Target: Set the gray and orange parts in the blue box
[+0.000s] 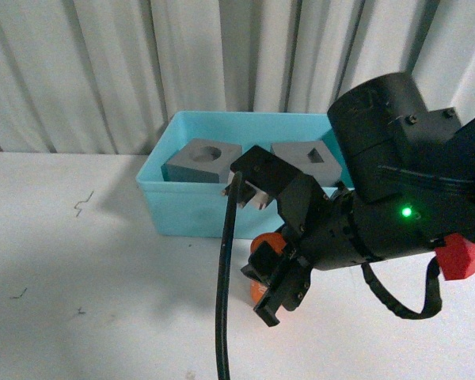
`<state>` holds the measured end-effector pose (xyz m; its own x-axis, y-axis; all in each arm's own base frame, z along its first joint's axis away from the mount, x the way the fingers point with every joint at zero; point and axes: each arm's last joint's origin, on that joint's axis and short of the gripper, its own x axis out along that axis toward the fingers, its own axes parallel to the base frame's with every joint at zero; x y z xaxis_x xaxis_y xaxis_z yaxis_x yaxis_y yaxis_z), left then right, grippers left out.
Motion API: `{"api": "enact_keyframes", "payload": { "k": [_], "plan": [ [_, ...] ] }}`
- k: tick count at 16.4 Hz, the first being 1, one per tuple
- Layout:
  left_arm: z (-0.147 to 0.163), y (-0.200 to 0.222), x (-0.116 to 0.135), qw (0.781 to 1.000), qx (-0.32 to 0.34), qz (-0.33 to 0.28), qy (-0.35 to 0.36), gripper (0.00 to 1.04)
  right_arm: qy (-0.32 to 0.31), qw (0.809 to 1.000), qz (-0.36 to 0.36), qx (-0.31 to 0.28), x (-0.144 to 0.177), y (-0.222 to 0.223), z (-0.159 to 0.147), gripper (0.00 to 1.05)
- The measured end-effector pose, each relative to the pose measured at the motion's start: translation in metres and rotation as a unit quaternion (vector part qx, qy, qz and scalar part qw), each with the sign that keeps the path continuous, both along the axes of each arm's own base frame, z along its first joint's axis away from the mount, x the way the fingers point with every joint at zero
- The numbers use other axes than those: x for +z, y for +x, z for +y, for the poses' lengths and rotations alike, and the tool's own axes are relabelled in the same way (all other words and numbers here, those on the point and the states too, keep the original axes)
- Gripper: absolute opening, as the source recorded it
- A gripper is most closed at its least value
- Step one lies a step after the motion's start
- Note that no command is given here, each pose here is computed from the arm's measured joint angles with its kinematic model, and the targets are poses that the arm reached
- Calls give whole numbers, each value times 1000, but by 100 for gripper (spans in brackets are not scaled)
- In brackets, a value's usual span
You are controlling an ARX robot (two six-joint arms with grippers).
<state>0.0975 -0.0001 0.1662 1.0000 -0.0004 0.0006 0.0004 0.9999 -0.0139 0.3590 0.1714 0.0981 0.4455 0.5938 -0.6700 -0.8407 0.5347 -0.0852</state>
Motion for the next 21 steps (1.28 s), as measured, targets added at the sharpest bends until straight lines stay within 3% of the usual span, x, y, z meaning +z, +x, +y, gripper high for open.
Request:
{"api": "enact_keyframes", "payload": {
  "k": [2,4,6,8,9,14,17,21],
  "plan": [
    [0,0,0,1000,0,0,0,98,59,997,-53,-15,47,-10,-4,47],
    [0,0,0,1000,0,0,0,98,154,971,-170,-63,132,-20,-18,47],
    [0,0,0,1000,0,0,0,98,179,944,-233,-148,161,1,-36,47],
    [0,0,0,1000,0,0,0,98,163,936,-201,-239,135,34,-46,47],
    [0,0,0,1000,0,0,0,98,155,937,-183,-254,121,45,-42,47],
    [0,0,0,1000,0,0,0,98,180,939,-176,-234,119,75,28,47],
    [0,0,0,1000,0,0,0,98,150,945,-130,-260,76,85,40,47],
    [0,0,0,1000,0,0,0,98,152,946,-111,-266,63,87,55,47]
  ]
}}
